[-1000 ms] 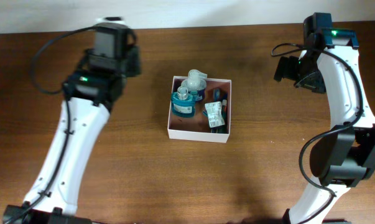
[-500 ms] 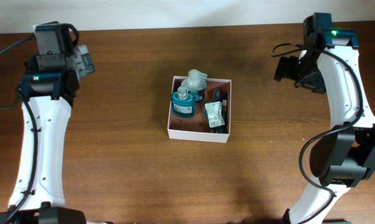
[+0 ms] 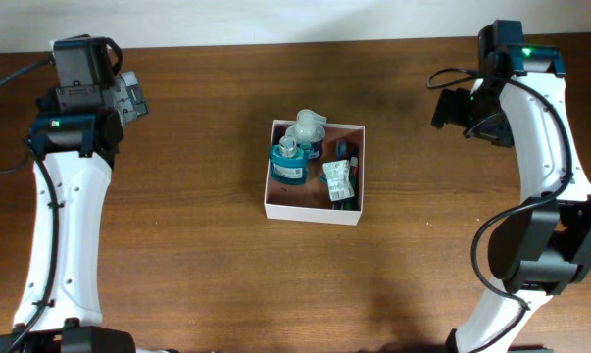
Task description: Pack container
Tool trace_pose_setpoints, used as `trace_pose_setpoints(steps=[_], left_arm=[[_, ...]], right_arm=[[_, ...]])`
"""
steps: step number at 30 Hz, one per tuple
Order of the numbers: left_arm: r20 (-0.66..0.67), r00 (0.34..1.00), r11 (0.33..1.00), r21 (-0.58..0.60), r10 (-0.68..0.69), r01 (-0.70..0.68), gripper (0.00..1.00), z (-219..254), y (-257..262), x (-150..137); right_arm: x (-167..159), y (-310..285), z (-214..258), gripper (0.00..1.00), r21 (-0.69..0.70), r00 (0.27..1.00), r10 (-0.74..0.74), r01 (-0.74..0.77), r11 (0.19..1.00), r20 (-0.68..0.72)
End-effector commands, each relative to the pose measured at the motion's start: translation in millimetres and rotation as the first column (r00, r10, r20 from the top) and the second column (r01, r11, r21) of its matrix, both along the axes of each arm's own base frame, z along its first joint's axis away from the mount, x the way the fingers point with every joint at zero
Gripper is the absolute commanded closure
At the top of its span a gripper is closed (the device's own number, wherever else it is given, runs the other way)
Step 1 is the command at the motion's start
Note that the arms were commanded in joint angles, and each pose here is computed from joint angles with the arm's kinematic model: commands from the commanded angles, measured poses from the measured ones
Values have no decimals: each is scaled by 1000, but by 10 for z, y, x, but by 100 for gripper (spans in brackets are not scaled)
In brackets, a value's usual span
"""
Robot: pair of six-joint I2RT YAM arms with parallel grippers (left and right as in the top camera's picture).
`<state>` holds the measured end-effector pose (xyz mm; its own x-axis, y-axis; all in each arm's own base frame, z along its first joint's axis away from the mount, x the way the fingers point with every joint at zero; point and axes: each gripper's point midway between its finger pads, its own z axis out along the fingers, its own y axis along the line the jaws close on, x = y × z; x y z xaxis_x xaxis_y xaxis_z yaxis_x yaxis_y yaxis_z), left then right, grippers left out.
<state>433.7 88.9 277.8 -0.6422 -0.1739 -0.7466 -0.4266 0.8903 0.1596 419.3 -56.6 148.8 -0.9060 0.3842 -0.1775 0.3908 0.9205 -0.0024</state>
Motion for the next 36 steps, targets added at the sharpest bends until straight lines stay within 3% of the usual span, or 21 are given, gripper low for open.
trace_pose_setpoints(steps=[1, 22, 26, 28, 31, 34, 36], left_arm=[[-1, 1000, 1000, 8, 7, -7, 1, 6, 25, -11], [-1, 1000, 1000, 8, 8, -8, 1, 6, 25, -11], [-1, 1000, 1000, 8, 7, -7, 1, 6, 25, -11], [-1, 1000, 1000, 8, 8, -8, 1, 6, 25, -11], [-1, 1000, 1000, 8, 8, -8, 1, 6, 25, -11], [-1, 1000, 1000, 8, 8, -8, 1, 6, 25, -11], [-1, 1000, 1000, 8, 8, -8, 1, 6, 25, -11]], right_arm=[[14, -17, 89, 2, -11, 1000, -3, 3, 1000, 24], [0, -120, 98, 2, -68, 1000, -14, 15, 998, 18], [349, -85, 190, 1, -66, 987, 1, 10, 998, 163], [741, -85, 386, 2, -78, 942, 12, 15, 997, 336], [1224, 26, 852, 2, -88, 818, 47, 5, 996, 574], [1467, 142, 1470, 2, -121, 658, 75, 25, 992, 750], [1442, 164, 1765, 2, -141, 598, 79, 57, 988, 798]])
